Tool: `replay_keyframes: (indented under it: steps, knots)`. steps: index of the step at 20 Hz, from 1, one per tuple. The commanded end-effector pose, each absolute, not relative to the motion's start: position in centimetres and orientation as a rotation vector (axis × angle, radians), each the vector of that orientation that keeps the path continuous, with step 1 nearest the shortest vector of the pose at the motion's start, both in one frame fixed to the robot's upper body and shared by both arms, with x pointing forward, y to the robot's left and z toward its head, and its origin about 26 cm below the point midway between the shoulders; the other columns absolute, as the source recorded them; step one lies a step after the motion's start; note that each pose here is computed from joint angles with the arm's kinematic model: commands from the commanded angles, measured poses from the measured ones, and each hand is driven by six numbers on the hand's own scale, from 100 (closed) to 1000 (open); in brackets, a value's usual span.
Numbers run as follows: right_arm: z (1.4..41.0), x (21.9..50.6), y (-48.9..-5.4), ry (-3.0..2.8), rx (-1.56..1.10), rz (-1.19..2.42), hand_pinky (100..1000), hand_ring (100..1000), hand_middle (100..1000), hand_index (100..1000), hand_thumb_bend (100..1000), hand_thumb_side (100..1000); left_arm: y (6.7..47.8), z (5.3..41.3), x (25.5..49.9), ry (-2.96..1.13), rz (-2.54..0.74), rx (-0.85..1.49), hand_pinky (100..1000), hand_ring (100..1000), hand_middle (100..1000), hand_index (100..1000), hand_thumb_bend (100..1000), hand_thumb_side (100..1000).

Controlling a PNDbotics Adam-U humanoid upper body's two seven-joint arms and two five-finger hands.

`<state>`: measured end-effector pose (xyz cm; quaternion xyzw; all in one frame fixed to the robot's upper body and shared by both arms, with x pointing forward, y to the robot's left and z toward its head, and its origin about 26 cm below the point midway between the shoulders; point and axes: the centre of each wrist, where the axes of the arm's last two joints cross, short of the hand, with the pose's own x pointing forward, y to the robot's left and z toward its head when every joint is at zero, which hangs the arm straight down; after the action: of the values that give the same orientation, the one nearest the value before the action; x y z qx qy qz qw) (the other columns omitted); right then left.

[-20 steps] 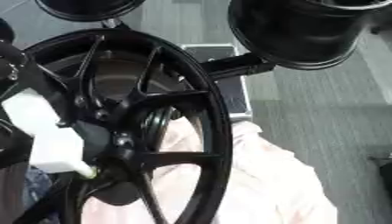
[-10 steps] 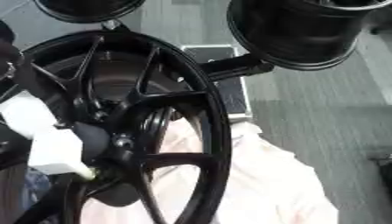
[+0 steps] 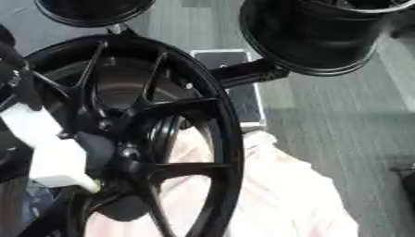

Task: Pull the pin out of the wheel hub.

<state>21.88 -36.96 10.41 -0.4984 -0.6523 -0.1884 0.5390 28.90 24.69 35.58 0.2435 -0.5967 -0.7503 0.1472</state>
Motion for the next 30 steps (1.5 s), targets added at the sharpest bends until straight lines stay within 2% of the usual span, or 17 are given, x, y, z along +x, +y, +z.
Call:
replay_keyframes:
  steps: [1, 4, 6, 9, 12, 16, 22, 30]
  knots:
    - [10.90, 21.72, -37.19, -1.565, -1.194, -0.458, 559, 617, 570, 653, 100, 470, 24.59, 36.38, 28.45, -1.720, -2.166, 0.724, 719, 531, 472, 642, 387, 100]
    - [10.86, 21.71, -37.16, -1.564, -1.193, -0.460, 559, 617, 570, 653, 100, 470, 24.52, 36.27, 28.49, -1.708, -2.172, 0.717, 736, 592, 554, 722, 462, 100]
    - [10.84, 21.70, -37.17, -1.565, -1.193, -0.461, 559, 617, 570, 653, 100, 470, 24.47, 36.30, 28.48, -1.698, -2.185, 0.719, 747, 645, 624, 767, 480, 100]
    - [10.82, 21.70, -37.14, -1.565, -1.191, -0.461, 559, 617, 569, 653, 100, 470, 24.45, 36.38, 28.47, -1.694, -2.194, 0.729, 753, 667, 667, 784, 508, 100]
    - [10.81, 21.70, -37.12, -1.565, -1.189, -0.462, 559, 617, 569, 652, 100, 470, 24.57, 36.80, 28.35, -1.719, -2.199, 0.776, 780, 722, 723, 804, 595, 100]
    - [10.85, 21.75, -37.10, -1.568, -1.185, -0.463, 559, 617, 569, 652, 100, 470, 24.72, 37.14, 28.24, -1.722, -2.226, 0.836, 801, 773, 778, 832, 628, 100]
    - [10.85, 21.82, -37.00, -1.573, -1.178, -0.464, 560, 617, 569, 652, 100, 470, 24.43, 36.71, 28.38, -1.648, -2.257, 0.832, 801, 773, 779, 831, 623, 100]
    - [10.85, 21.96, -36.81, -1.579, -1.164, -0.475, 560, 618, 570, 652, 100, 470, 24.14, 36.45, 28.47, -1.644, -2.243, 0.814, 781, 736, 726, 806, 556, 100]
